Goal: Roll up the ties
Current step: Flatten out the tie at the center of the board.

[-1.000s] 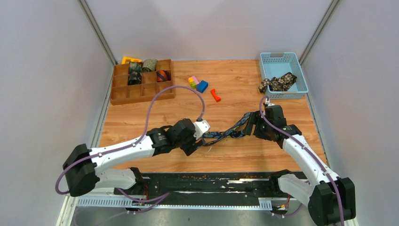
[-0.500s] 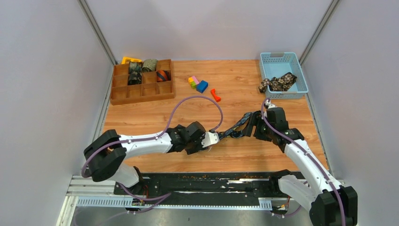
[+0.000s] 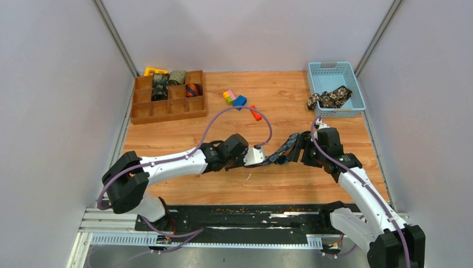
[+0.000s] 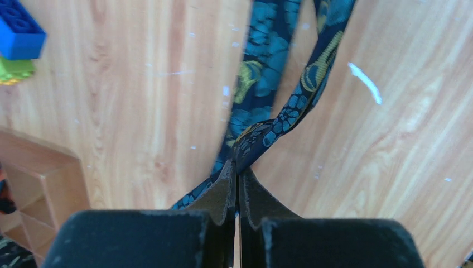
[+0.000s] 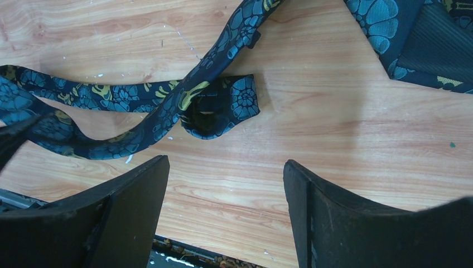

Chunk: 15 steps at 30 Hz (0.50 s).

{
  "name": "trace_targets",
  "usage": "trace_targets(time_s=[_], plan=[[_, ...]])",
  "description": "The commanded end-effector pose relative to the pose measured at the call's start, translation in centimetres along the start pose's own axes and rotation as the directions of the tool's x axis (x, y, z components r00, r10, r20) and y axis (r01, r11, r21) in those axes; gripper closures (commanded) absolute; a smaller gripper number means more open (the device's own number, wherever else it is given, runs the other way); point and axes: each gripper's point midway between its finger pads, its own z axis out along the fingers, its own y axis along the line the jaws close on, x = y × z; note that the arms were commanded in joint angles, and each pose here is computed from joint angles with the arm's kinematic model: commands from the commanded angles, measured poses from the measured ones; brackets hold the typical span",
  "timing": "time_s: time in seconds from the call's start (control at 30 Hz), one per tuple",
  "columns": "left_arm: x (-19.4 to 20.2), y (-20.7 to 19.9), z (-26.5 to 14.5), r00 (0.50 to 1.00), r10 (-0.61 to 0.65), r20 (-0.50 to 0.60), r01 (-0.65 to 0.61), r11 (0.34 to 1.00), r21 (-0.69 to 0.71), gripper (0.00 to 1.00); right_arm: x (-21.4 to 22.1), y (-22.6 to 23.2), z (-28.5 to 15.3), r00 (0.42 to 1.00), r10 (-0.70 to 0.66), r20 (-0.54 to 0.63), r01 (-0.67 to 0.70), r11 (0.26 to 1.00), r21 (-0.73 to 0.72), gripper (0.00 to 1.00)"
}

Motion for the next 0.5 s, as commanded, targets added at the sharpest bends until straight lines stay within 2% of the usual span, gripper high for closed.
trace_targets(time_s=[0.0,0.17,0.3,0.47], plan=[[-0.9,3.1,-0.6,1.0,-0.013,0.014,0.013,1.0,0.027,1.0,-1.0,1.0,-0.4,0.999,-0.013,0.032,0.014,0.999,-0.034,0.24],[0.7,6.7,1.1,0.989,-0.142,-0.028,0.143,0.988,0.058,1.0,-0.9,0.9,-0.1,1.0,-0.01,0.021,0.01,1.0,-0.029,0.24],[1.9,8.7,3.2,0.979,-0.19,-0.074,0.197,0.977,0.086,1.0,-0.8,0.8,0.1,1.0,-0.008,0.015,0.008,1.0,-0.028,0.24],[4.2,8.4,6.5,0.94,-0.286,-0.186,0.322,0.923,0.211,0.88,-0.7,0.8,0.1,1.0,-0.008,0.01,0.009,1.0,-0.028,0.24]])
